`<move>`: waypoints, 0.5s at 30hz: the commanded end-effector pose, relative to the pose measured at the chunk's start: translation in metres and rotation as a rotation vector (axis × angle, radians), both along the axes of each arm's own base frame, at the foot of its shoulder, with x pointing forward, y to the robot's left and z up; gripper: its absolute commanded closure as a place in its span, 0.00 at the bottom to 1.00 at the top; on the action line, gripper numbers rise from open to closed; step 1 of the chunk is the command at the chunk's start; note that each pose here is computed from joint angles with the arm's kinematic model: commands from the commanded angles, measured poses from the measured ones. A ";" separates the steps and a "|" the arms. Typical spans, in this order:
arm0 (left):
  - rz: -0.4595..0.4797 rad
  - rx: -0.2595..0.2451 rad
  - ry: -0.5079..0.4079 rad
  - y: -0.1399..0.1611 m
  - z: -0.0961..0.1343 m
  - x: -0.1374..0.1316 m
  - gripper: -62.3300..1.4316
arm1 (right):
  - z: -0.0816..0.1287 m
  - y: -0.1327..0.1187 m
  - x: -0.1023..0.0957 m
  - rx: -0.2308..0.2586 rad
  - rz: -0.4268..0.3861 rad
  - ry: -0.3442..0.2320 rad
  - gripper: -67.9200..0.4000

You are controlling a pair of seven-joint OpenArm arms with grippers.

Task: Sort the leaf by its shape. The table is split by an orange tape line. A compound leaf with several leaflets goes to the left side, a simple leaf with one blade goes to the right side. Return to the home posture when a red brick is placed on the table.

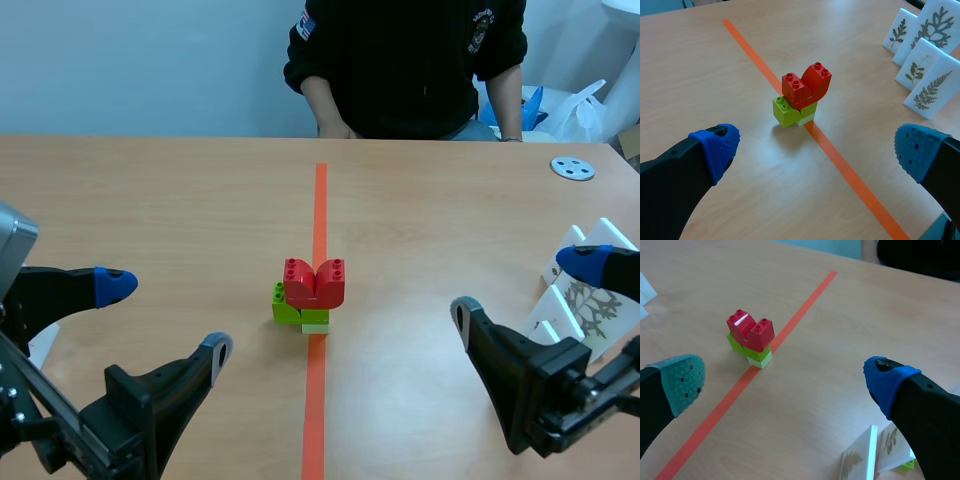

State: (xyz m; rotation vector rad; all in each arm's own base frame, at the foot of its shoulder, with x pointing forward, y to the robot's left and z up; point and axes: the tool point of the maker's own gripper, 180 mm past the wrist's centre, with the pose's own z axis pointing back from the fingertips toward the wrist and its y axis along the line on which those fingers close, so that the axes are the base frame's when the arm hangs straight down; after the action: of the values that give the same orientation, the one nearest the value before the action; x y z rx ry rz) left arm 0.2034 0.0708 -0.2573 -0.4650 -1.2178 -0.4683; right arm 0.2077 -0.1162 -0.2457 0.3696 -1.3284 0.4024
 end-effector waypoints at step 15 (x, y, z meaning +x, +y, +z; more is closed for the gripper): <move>-0.001 -0.024 -0.023 -0.003 0.008 0.001 0.00 | 0.002 -0.003 0.007 0.001 -0.001 -0.020 0.00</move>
State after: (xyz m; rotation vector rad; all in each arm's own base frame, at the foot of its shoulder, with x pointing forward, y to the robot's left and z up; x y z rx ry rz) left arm 0.2035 0.0707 -0.2567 -0.4660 -1.2214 -0.4676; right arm 0.2102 -0.1204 -0.2534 0.3632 -1.3159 0.3902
